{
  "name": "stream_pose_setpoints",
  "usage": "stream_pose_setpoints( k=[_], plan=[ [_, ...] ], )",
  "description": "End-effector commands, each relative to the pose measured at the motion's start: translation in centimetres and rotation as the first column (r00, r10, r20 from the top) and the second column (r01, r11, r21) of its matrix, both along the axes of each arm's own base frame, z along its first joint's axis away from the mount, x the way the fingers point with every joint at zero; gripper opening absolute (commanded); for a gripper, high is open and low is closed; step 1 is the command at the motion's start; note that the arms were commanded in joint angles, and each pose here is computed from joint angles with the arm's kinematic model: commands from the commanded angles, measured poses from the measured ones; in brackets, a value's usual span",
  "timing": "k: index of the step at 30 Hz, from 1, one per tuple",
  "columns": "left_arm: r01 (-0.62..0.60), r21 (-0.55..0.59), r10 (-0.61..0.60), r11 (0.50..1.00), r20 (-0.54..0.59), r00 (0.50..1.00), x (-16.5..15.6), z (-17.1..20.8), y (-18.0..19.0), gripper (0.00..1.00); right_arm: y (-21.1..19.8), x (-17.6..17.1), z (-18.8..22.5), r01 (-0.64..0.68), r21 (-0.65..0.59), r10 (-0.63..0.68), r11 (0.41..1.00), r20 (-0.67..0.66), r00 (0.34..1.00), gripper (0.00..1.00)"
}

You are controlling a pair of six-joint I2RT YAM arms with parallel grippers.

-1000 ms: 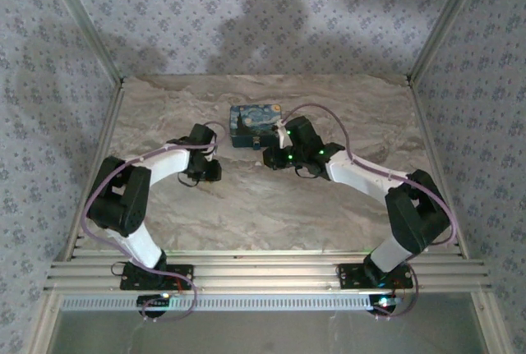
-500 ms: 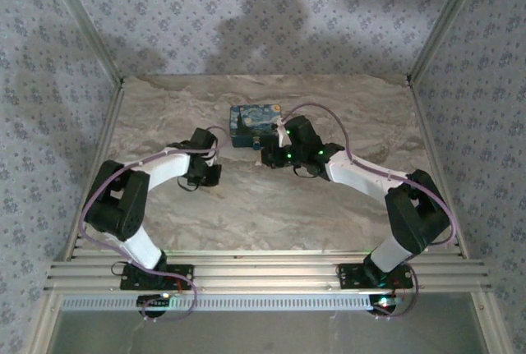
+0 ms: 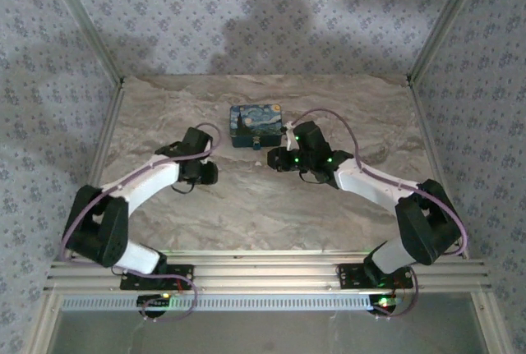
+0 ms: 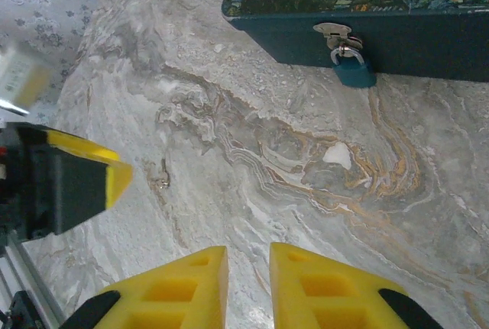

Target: Unlock the padlock with the key

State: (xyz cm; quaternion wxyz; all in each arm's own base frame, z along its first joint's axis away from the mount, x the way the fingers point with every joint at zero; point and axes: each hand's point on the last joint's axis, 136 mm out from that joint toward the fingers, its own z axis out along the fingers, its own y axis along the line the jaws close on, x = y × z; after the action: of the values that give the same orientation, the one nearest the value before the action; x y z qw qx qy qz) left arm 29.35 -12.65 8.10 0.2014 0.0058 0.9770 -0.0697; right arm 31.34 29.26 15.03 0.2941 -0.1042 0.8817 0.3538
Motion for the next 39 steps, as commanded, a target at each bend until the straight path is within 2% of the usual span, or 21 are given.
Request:
stream_pose_setpoints(
  k=[1, 7, 12, 15, 17, 28, 34, 39],
  plan=[
    [-0.176, 0.024, 0.177, 0.984, -0.024, 0.984, -0.4, 0.3, 2.3, 0.38, 0.5, -0.1, 0.9, -0.004, 0.021, 0.004, 1.0, 0.024, 1.0, 0.22],
    [-0.357, -0.073, 0.344, 0.931, -0.142, 0.928, -0.8, -1.4, 1.2, 0.3, 2.2, -1.2, 0.6, -0.095, -0.063, 0.097, 0.994, 0.04, 0.994, 0.24],
    [-0.462, -0.074, 0.443, 0.884, -0.188, 0.877, -0.9, -2.8, 1.3, 0.24, 3.0, -1.6, 0.0, -0.125, -0.063, 0.127, 0.99, 0.029, 0.991, 0.24],
    [-0.508, -0.095, 0.481, 0.856, -0.211, 0.851, -1.1, -3.5, 1.0, 0.24, 3.3, -1.9, -0.7, -0.14, -0.059, 0.141, 0.988, 0.012, 0.99, 0.24],
    [-0.528, -0.103, 0.497, 0.843, -0.226, 0.838, -1.3, -4.0, 0.9, 0.28, 3.4, -1.9, -1.0, -0.145, -0.058, 0.146, 0.988, 0.004, 0.989, 0.24],
    [-0.529, -0.106, 0.489, 0.842, -0.266, 0.831, -0.2, -5.6, -0.2, 0.3, 2.7, -2.3, -1.3, -0.154, -0.078, 0.155, 0.985, 0.001, 0.988, 0.24],
    [-0.511, -0.089, 0.468, 0.855, -0.291, 0.834, -0.7, -6.2, -0.9, 0.21, 1.9, -2.4, -1.5, -0.137, -0.08, 0.137, 0.987, -0.001, 0.991, 0.24],
    [-0.45, -0.068, 0.415, 0.891, -0.28, 0.865, -0.9, -6.2, -0.9, 0.1, 1.5, -2.4, -1.4, -0.125, -0.073, 0.126, 0.989, 0.002, 0.992, 0.24]
  ],
)
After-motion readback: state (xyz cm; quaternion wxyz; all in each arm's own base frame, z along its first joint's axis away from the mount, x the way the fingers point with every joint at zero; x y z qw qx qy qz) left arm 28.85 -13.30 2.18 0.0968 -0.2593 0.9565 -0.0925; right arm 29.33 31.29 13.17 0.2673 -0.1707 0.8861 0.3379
